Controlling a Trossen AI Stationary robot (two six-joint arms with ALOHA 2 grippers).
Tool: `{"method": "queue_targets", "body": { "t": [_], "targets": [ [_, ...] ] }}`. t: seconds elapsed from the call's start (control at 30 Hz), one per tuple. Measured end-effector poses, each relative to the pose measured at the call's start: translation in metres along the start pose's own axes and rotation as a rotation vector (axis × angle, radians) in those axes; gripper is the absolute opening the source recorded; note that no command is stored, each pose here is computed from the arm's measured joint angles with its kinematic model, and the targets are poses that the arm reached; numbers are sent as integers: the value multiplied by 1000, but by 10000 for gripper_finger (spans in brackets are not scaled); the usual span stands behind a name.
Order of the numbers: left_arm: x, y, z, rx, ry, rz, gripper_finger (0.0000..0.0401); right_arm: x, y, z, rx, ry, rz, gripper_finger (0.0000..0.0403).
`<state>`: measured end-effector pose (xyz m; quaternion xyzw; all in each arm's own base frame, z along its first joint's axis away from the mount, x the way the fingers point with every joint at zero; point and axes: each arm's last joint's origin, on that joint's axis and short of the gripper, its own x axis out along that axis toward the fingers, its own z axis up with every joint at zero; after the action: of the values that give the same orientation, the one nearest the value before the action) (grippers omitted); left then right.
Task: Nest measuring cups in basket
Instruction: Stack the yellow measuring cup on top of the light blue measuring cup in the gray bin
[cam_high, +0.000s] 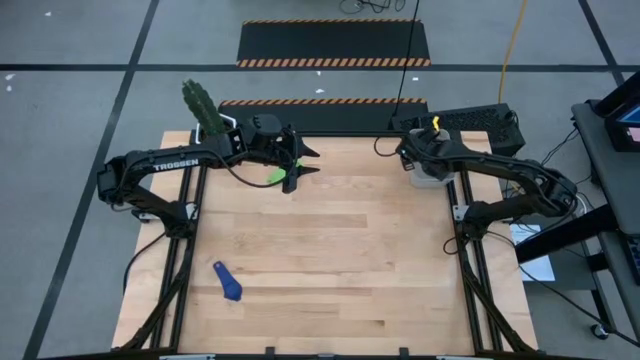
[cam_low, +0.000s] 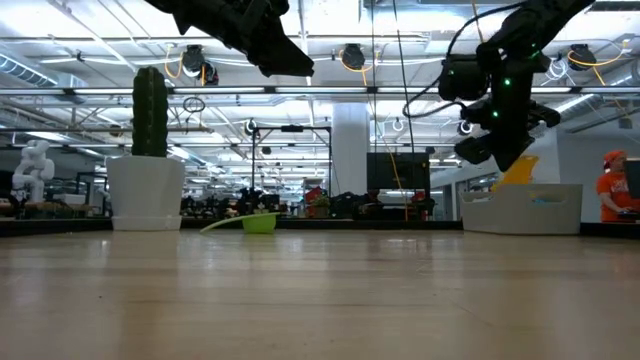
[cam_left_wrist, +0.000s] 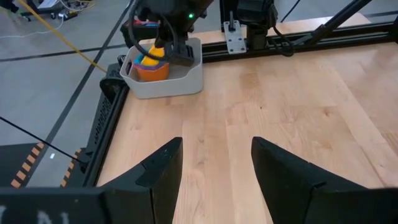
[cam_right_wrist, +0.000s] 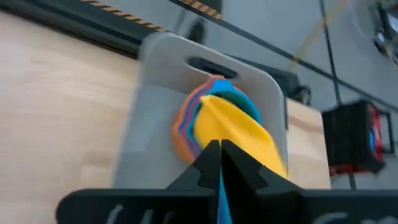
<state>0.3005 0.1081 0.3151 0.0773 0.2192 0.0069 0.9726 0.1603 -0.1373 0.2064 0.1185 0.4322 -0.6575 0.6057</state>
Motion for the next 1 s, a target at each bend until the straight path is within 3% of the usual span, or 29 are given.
{"method": "queue_targets", "body": {
  "t": [0.17,0.33,0.6,0.73,1.0],
  "targets": [
    [0,0,0,8,0,0,196,-20,6,11,-179,-40,69,49],
    [0,0,0,12,1,0,195,-31,9,3,-428,-35,67,113],
    [0,0,-1,27,8,-2,196,-48,3,-18,-763,-50,-143,209],
    [0,0,-1,27,7,-2,196,-51,1,-22,-845,-49,-171,230],
    [0,0,-1,26,7,-2,196,-43,-1,-26,-866,-1,-166,227]
  ]
}}
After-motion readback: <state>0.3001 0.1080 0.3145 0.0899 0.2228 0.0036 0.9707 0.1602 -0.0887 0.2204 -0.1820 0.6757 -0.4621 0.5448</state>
